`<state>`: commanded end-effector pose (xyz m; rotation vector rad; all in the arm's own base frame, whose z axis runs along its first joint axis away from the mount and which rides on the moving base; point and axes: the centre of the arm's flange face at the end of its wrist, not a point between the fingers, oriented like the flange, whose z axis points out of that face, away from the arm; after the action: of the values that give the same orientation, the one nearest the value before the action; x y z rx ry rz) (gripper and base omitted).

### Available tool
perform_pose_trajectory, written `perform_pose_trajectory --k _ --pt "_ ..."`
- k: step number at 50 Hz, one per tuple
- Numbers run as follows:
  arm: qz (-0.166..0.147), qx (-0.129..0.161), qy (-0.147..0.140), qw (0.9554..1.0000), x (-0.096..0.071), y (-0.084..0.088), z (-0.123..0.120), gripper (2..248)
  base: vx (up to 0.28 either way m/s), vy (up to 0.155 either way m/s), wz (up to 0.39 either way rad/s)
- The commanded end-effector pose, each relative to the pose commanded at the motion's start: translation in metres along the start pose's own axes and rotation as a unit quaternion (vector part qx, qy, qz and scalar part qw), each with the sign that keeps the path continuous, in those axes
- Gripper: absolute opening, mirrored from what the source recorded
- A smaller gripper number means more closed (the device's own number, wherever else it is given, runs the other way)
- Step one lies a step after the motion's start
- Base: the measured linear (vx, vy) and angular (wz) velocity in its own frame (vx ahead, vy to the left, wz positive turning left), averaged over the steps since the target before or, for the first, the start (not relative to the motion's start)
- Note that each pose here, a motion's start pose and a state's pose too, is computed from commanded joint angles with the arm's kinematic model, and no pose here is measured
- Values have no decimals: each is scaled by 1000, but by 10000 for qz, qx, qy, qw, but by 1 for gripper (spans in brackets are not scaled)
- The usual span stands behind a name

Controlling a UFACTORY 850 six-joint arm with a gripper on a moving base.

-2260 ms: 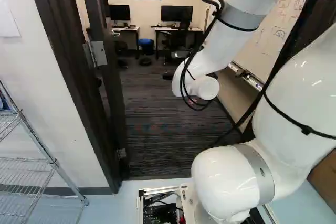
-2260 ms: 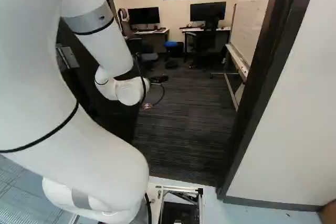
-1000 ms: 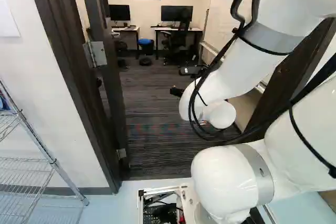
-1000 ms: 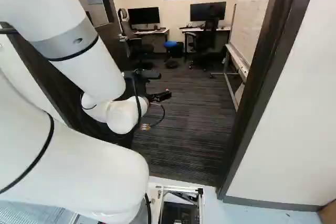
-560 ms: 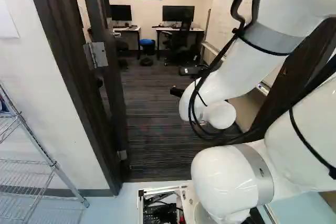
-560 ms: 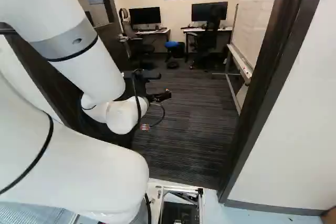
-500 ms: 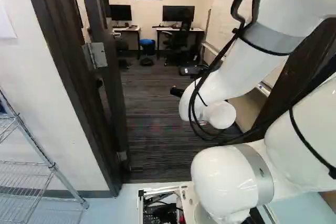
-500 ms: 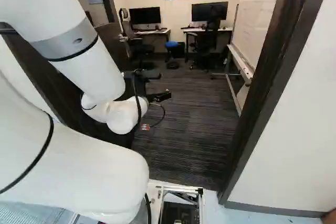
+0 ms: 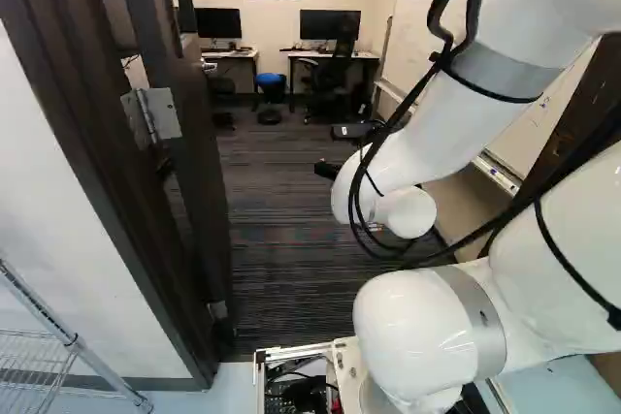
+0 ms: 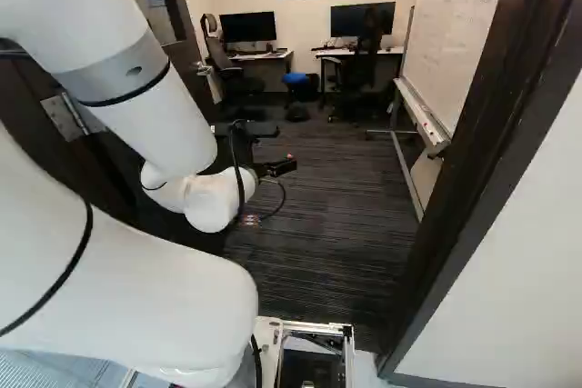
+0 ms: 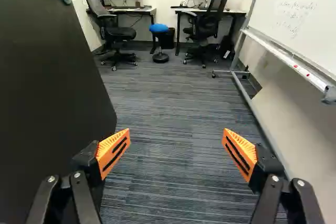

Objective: Open the door and move inside

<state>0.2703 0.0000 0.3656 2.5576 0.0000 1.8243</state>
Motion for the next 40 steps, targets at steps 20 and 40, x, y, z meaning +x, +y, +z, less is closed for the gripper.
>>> perform_pose_trajectory --k 20,40 --pt "0 0 0 10000 0 0 0 247 167 -34 -6" --pt "0 0 0 10000 0 0 0 247 164 -10 -17"
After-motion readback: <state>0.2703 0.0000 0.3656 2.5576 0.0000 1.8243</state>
